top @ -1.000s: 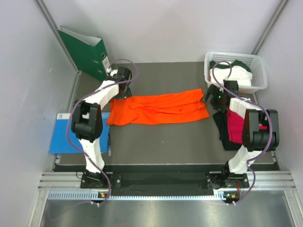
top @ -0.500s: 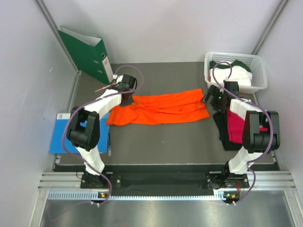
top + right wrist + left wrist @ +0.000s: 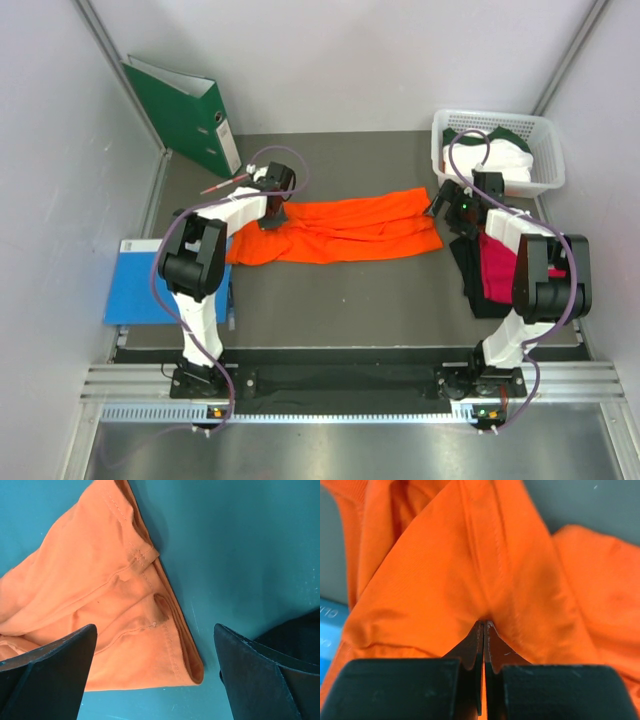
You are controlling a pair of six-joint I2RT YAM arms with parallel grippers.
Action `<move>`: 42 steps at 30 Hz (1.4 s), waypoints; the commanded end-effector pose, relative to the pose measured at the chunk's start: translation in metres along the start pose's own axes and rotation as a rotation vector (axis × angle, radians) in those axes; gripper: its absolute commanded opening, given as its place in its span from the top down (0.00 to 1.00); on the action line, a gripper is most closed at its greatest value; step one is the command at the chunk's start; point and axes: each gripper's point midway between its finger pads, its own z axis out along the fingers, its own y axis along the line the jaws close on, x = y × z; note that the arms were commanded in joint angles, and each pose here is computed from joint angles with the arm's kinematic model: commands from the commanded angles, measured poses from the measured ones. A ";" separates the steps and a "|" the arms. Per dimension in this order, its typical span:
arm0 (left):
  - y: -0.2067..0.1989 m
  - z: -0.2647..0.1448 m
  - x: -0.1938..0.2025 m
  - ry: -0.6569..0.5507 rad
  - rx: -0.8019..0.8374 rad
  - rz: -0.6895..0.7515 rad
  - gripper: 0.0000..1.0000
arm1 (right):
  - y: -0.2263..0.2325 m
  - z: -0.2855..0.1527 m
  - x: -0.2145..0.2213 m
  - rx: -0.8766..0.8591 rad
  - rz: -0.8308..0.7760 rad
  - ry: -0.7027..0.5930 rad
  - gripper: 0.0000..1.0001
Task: Fold and stack the t-shirts
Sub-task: Fold the other side of the tshirt into a rectangle
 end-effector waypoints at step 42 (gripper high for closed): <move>-0.024 -0.049 -0.015 -0.172 0.302 -0.228 0.21 | 0.016 -0.017 -0.015 -0.025 -0.122 -0.072 0.00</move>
